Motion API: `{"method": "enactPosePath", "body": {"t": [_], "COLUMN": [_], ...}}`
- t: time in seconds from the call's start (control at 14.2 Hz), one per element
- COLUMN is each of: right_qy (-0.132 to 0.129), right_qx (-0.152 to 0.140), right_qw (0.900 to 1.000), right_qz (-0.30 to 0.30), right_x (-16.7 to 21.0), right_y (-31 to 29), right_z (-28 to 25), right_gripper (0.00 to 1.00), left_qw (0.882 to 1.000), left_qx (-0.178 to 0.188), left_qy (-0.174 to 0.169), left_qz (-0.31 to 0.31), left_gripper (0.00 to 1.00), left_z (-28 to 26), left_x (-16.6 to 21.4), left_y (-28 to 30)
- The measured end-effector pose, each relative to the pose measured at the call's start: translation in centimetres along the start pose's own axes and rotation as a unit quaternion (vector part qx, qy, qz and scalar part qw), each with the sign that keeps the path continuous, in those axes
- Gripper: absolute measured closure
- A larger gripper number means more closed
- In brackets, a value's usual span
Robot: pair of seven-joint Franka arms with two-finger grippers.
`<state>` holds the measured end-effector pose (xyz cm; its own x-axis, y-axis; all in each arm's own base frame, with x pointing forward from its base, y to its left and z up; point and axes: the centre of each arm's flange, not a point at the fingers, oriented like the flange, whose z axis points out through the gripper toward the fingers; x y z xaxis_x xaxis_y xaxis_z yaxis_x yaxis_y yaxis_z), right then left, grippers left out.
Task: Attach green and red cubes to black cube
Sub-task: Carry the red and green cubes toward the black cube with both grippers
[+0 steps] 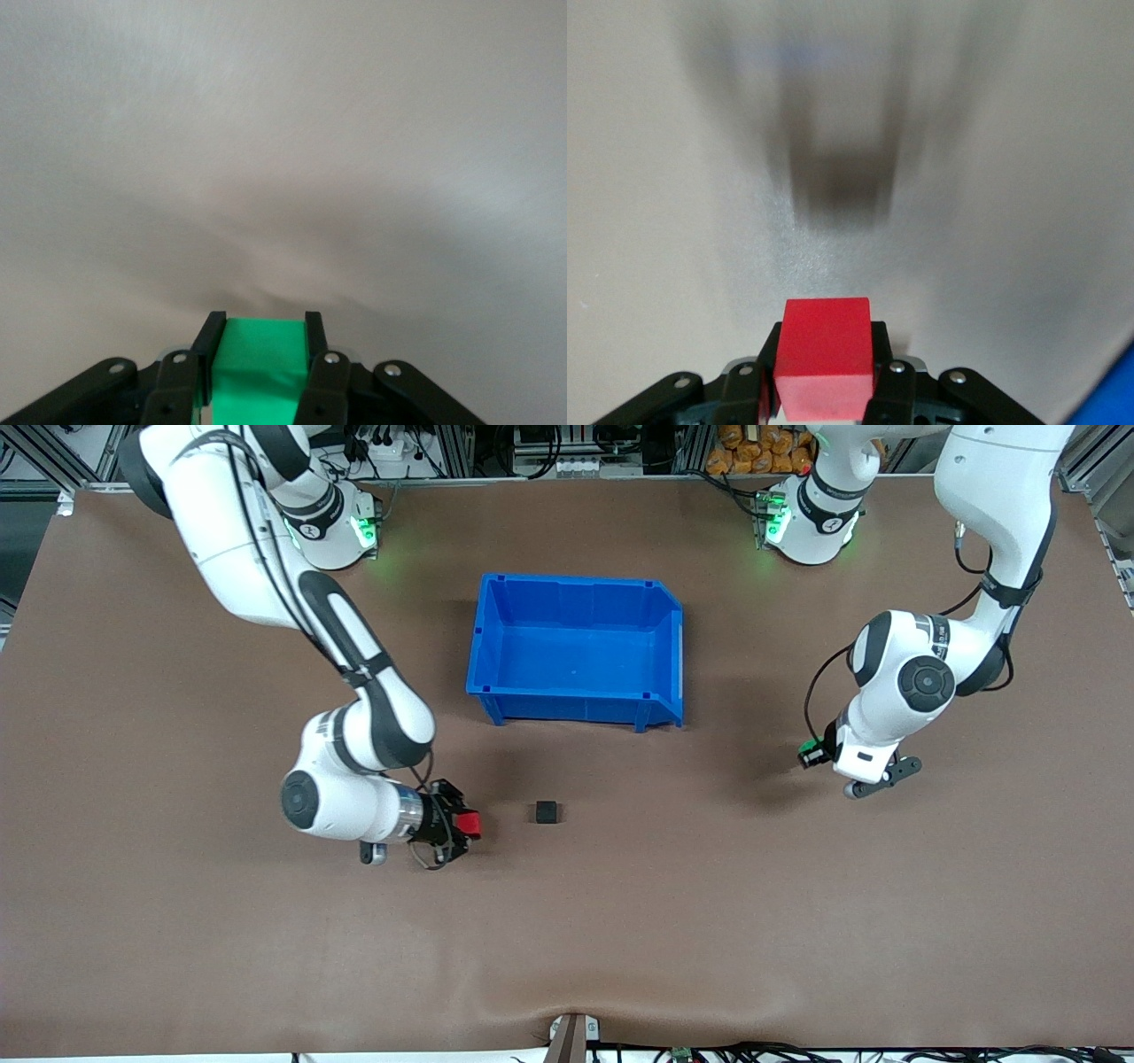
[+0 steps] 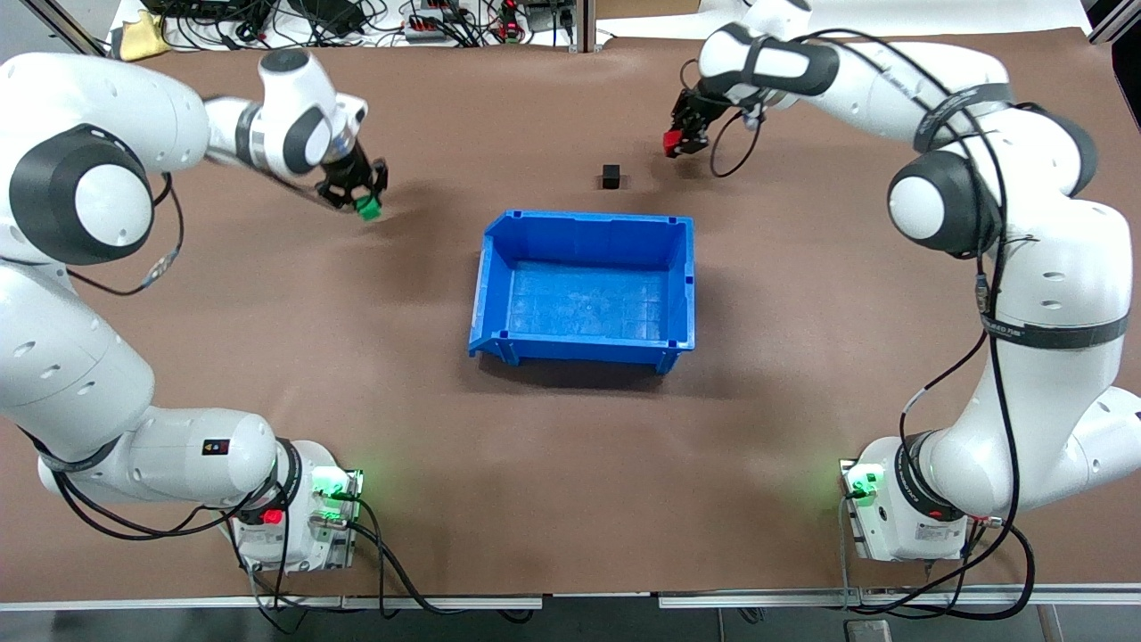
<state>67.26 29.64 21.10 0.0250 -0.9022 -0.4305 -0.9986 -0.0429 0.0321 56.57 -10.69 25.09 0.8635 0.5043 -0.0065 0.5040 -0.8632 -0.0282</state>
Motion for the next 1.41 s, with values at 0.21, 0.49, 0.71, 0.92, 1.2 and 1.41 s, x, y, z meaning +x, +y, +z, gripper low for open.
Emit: {"method": "enactPosePath", "body": {"t": [0.21,0.49,0.71,0.92,1.2,1.41], "right_qy": [-0.004,-0.023,-0.019,-0.017,-0.016,-0.013], "right_qx": [-0.002,0.004,-0.001,-0.006,-0.012,-0.005], "right_qw": [1.000,0.999,1.000,1.000,1.000,1.000], "right_qz": [0.020,0.031,0.025,0.025,0.012,0.009], "right_x": [-0.4,-2.2,-3.3,-3.2,-5.0,-5.1], "right_y": [0.5,1.4,2.3,2.7,3.8,3.8], "right_z": [2.1,4.0,5.6,6.2,7.2,7.4], "right_gripper": [0.60,0.60,0.60,0.60,0.60,0.55], "left_qw": [0.995,0.971,0.934,0.899,0.881,0.876], "left_qx": [-0.011,-0.034,-0.046,-0.052,-0.048,-0.054], "left_qy": [0.001,-0.008,-0.020,-0.033,-0.045,-0.052], "left_qz": [-0.101,-0.236,-0.354,-0.435,-0.468,-0.476], "left_gripper": [0.60,0.60,0.60,0.60,0.60,0.60], "left_z": [-4.2,-3.9,-3.0,-1.1,2.1,3.8], "left_x": [0.9,-2.6,-6.7,-8.2,-9.1,-10.7], "left_y": [5.9,15.5,21.8,25.7,28.2,30.3]}}
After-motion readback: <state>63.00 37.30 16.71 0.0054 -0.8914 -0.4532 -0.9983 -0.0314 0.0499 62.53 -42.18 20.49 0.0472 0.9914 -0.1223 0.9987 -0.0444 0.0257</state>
